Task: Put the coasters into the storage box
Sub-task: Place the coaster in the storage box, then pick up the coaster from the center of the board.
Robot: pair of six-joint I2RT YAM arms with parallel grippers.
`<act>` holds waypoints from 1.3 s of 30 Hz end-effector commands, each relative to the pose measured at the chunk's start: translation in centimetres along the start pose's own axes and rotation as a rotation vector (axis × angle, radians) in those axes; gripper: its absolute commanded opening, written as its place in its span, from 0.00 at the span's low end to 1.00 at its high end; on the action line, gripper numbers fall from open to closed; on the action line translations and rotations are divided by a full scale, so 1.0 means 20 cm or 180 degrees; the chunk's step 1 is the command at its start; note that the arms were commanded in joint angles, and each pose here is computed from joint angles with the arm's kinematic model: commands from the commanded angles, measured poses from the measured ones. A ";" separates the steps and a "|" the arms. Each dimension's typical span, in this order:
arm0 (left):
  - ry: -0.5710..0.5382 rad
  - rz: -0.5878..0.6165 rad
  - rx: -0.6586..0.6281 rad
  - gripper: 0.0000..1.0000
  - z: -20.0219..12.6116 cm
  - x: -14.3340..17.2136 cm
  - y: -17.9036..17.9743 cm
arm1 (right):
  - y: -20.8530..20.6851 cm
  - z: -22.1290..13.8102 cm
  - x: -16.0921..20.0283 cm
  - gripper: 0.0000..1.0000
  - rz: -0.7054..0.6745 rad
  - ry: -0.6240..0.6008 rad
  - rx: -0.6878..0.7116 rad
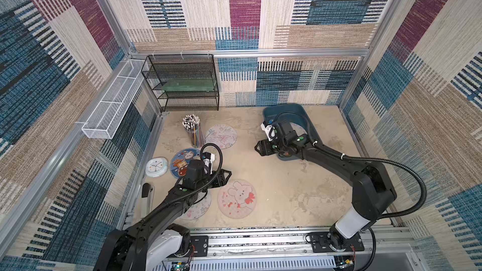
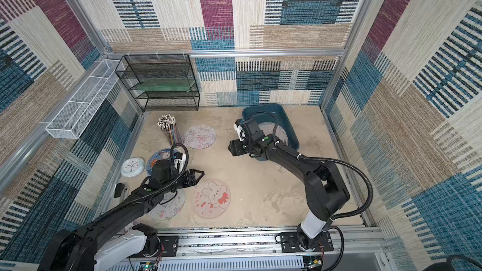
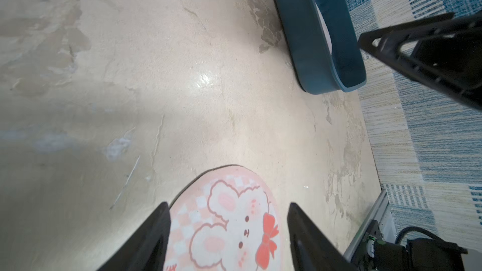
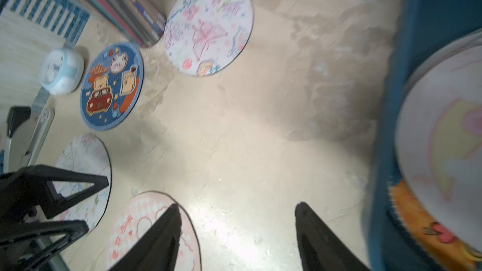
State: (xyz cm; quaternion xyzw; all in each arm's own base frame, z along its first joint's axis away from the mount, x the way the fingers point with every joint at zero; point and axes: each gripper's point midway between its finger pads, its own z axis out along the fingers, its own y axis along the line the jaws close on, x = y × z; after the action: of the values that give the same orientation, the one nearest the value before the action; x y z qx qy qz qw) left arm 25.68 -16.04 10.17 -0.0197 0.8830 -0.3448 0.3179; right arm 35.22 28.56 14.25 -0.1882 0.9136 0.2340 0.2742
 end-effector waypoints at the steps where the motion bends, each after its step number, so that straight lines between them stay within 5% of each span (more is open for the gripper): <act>1: 0.0110 -0.0126 -0.0161 0.70 -0.06 0.08 0.04 | 0.12 0.07 0.10 0.72 -0.0010 0.0176 -0.0326; 11: 0.0176 -0.0232 -0.0286 0.70 -0.18 0.20 0.08 | 0.23 0.20 0.41 0.73 0.0043 0.0641 -0.0663; 39: 0.0743 -0.0431 -0.0408 0.70 -0.13 0.44 0.15 | 0.28 0.15 0.89 0.73 0.0215 0.1426 -0.1019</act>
State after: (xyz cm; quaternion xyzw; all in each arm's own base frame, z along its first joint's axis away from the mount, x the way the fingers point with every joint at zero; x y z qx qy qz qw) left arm 17.82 -14.67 5.41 -0.0500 0.9286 -0.3146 0.1905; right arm 21.48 31.19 3.98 -0.2458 0.9085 0.3331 0.0568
